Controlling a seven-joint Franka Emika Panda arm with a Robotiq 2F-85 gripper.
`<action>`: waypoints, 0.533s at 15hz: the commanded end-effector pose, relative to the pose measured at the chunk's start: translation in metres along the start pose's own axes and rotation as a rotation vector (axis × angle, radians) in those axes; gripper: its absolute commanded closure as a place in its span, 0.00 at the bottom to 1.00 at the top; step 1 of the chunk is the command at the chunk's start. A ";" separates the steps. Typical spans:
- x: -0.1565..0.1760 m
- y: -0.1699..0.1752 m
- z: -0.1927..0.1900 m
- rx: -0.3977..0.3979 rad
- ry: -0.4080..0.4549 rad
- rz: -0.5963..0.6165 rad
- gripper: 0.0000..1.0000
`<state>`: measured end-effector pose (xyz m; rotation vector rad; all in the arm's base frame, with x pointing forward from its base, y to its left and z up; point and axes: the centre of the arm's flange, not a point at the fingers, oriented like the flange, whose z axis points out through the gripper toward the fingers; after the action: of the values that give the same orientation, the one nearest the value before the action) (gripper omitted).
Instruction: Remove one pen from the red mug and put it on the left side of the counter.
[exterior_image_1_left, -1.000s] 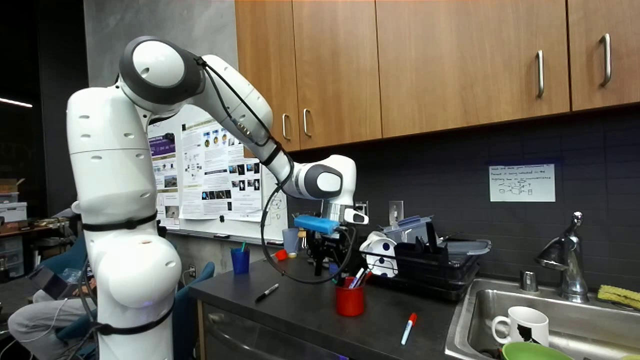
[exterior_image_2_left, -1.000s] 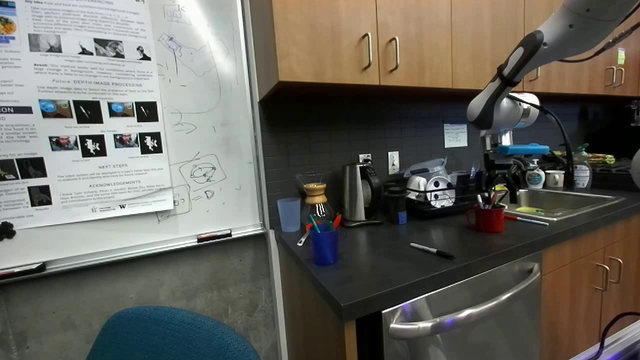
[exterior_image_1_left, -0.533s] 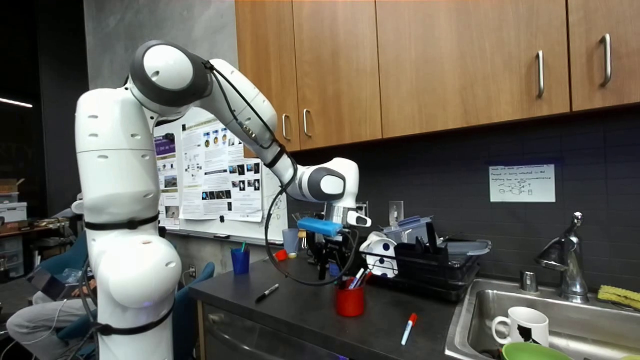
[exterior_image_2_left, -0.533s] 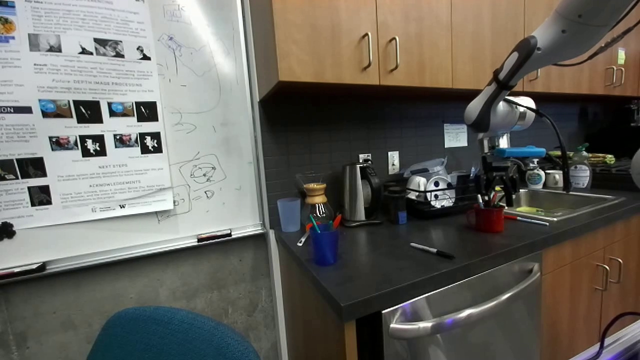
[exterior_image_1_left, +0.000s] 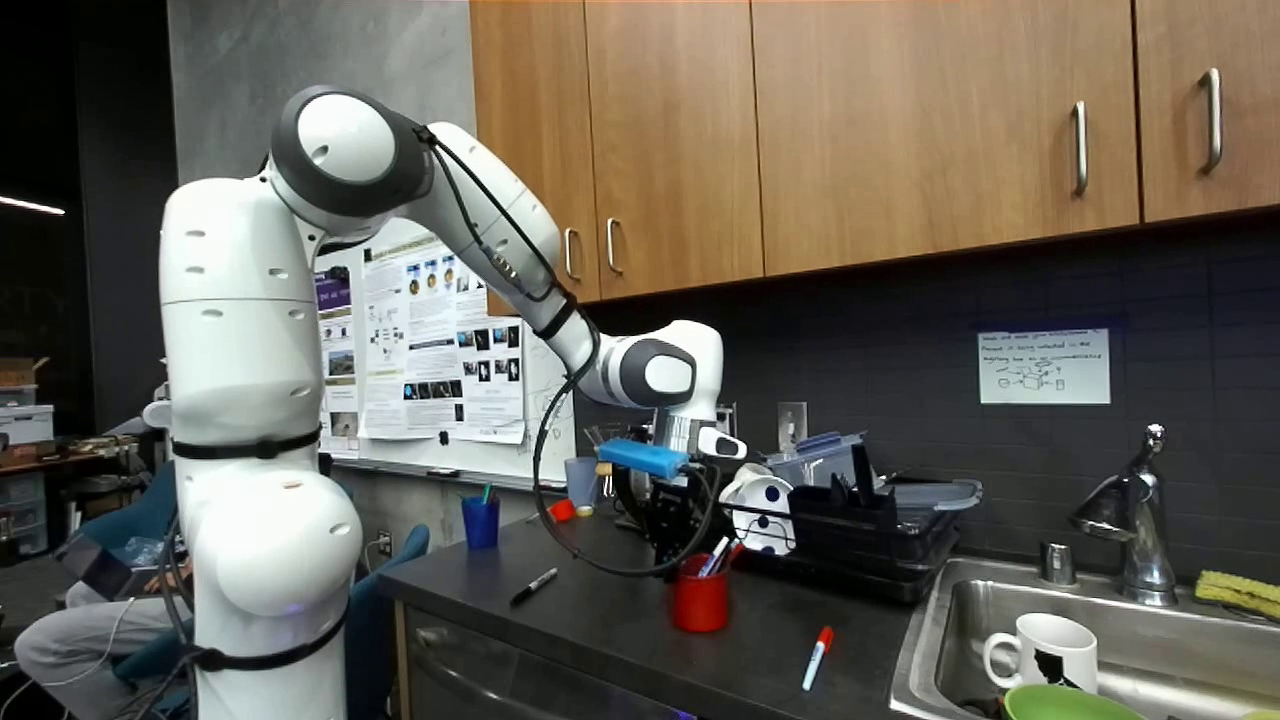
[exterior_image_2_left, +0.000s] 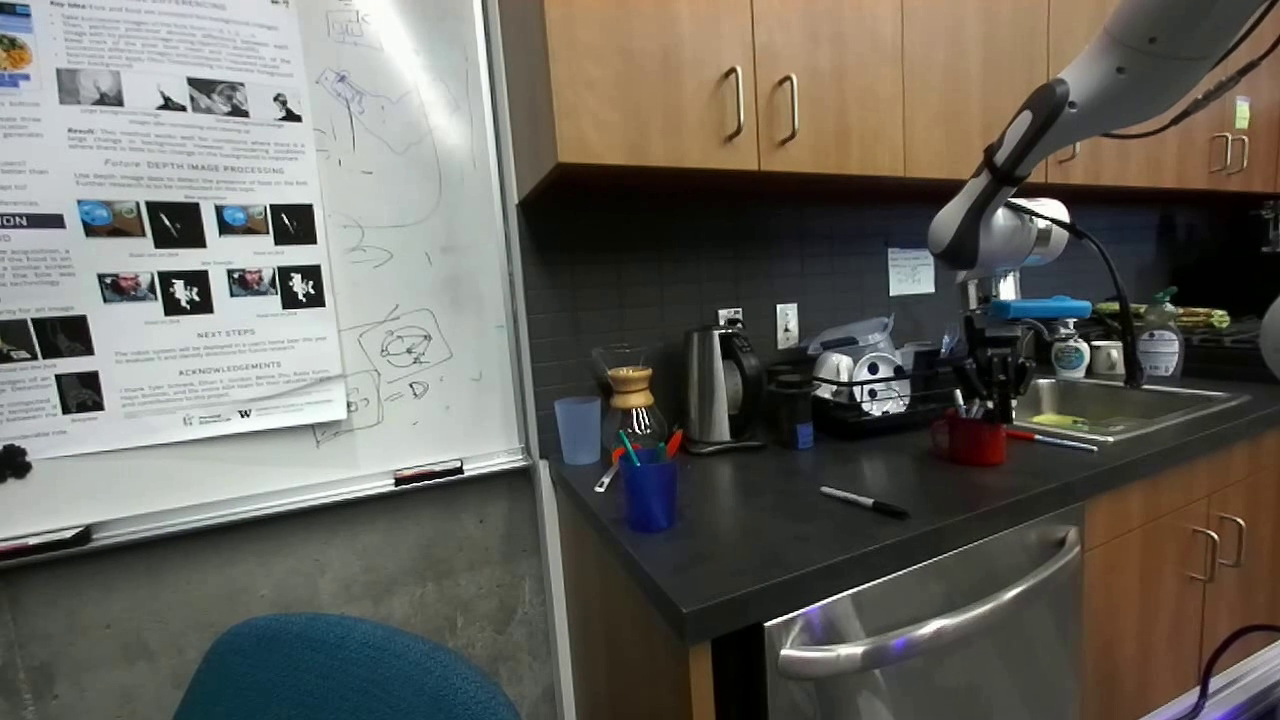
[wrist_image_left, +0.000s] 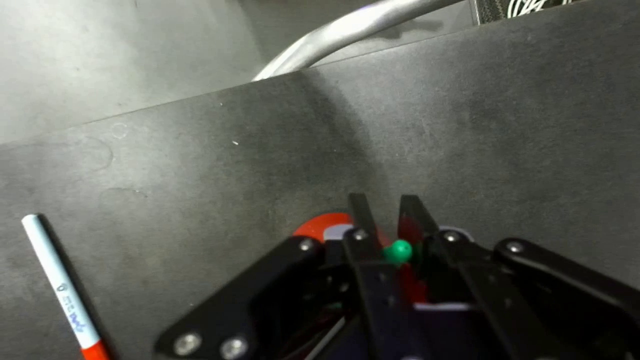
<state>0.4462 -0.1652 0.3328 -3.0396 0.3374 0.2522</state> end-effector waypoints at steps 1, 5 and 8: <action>0.005 0.004 -0.001 0.018 0.004 -0.008 1.00; 0.004 0.004 -0.005 0.015 0.006 -0.011 0.97; 0.002 0.006 -0.013 0.013 0.011 -0.016 0.97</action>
<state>0.4479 -0.1671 0.3350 -3.0410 0.3389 0.2455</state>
